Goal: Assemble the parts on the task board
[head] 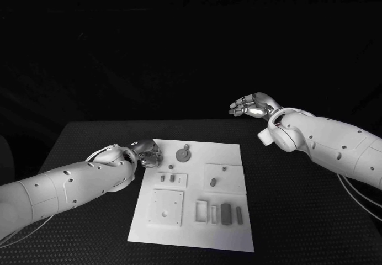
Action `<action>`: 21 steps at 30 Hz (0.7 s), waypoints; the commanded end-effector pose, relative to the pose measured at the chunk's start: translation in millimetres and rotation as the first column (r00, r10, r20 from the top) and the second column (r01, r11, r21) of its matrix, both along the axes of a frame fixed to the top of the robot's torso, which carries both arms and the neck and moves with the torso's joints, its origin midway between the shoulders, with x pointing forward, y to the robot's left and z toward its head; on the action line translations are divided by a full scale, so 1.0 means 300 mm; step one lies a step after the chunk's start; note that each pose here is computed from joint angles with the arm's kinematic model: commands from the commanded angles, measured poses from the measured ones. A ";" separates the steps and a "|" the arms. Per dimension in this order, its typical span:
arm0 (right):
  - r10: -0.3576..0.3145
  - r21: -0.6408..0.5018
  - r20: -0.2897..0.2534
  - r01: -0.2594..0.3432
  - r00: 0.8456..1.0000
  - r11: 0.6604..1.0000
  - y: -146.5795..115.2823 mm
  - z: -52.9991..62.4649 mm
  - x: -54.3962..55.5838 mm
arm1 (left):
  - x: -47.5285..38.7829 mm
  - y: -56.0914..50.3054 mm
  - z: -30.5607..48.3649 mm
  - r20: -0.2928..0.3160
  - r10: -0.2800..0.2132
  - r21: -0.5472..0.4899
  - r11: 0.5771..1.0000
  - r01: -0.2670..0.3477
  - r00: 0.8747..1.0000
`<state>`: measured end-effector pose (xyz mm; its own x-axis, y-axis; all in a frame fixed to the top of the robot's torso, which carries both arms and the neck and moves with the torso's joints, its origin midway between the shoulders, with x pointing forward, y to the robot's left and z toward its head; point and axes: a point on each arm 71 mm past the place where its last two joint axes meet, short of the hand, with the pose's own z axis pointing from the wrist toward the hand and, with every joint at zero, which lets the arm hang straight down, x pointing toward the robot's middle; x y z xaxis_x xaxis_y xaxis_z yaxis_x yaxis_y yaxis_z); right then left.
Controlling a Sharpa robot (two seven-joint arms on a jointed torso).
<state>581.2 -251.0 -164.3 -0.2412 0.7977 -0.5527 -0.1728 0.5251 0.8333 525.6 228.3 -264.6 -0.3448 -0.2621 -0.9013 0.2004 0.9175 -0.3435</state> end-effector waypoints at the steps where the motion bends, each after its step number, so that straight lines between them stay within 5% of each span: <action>1: 0.043 -0.051 -0.001 -0.043 0.999 0.998 0.011 -0.006 -0.009 | 0.023 0.053 0.002 -0.066 0.154 -0.192 0.968 -0.164 0.986; 7: 0.069 -0.130 0.012 -0.067 0.998 0.989 0.006 -0.016 -0.029 | 0.052 0.124 0.008 -0.261 0.322 -0.440 0.799 -0.409 0.910; 11: 0.082 -0.182 0.017 -0.077 0.997 0.980 -0.005 -0.028 -0.047 | 0.055 0.142 0.018 -0.305 0.332 -0.513 0.733 -0.447 0.893; 13: 0.104 -0.245 0.024 -0.095 0.994 0.965 -0.008 -0.040 -0.067 | 0.048 0.149 0.034 -0.324 0.294 -0.576 0.693 -0.434 0.899; 18: 0.163 -0.372 0.031 -0.140 0.986 0.918 0.006 -0.059 -0.109 | 0.038 0.174 0.110 -0.282 0.230 -0.631 0.687 -0.360 0.932; 21: 0.209 -0.487 0.005 -0.180 0.978 0.855 0.020 -0.081 -0.143 | 0.024 0.181 0.160 -0.243 0.215 -0.670 0.668 -0.324 0.946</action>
<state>542.9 -249.1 -182.8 -0.3147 0.5481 -0.7749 -0.2999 0.7171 0.6291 534.5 290.0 -224.0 -0.2521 -0.8549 -0.4534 -0.1701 0.5004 -0.8489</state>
